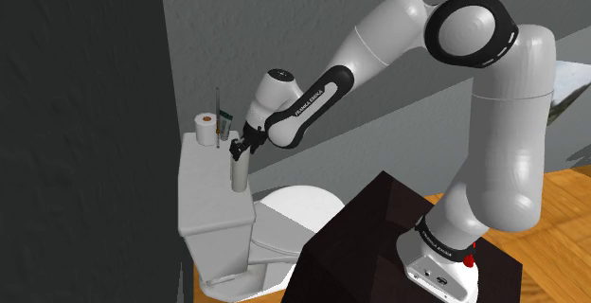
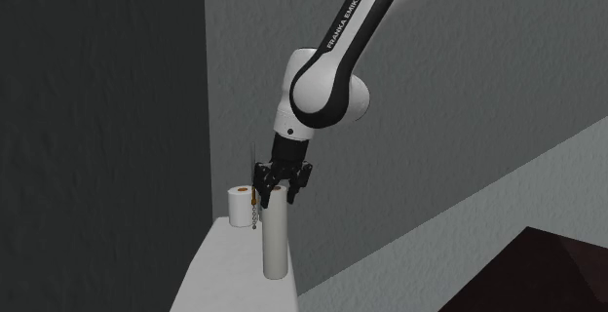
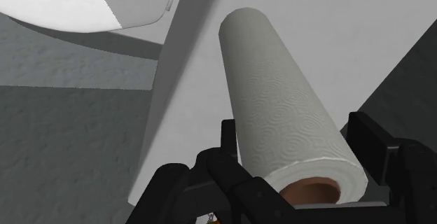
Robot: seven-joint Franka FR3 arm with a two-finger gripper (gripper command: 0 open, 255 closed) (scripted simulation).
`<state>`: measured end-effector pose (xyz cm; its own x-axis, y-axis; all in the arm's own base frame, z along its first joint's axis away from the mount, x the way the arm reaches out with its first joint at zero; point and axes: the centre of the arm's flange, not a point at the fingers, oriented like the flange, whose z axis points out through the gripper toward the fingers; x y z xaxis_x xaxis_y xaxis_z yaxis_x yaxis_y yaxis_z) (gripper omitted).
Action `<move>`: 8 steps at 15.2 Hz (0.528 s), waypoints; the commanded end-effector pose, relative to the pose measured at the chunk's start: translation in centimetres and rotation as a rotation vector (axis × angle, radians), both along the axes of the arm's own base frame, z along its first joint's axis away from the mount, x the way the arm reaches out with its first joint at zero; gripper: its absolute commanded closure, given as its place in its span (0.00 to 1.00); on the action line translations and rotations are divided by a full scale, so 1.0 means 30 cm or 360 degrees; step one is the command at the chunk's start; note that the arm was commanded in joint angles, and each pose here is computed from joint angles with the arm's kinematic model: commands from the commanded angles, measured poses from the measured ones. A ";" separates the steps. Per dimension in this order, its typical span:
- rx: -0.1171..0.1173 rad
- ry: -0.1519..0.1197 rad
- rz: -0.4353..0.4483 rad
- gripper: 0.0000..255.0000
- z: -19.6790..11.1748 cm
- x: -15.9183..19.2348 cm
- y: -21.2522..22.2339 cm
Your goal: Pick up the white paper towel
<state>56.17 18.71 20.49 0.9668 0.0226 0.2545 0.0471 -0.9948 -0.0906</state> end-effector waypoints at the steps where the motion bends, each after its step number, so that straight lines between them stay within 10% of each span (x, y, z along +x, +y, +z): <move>1: 0.0000 0.0003 0.0003 1.00 -0.003 -0.002 0.003; 8: 0.0000 0.0003 0.0003 1.00 0.068 -0.003 0.005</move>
<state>56.07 18.81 22.02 0.9672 0.0240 0.2528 0.0485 -0.9947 -0.0909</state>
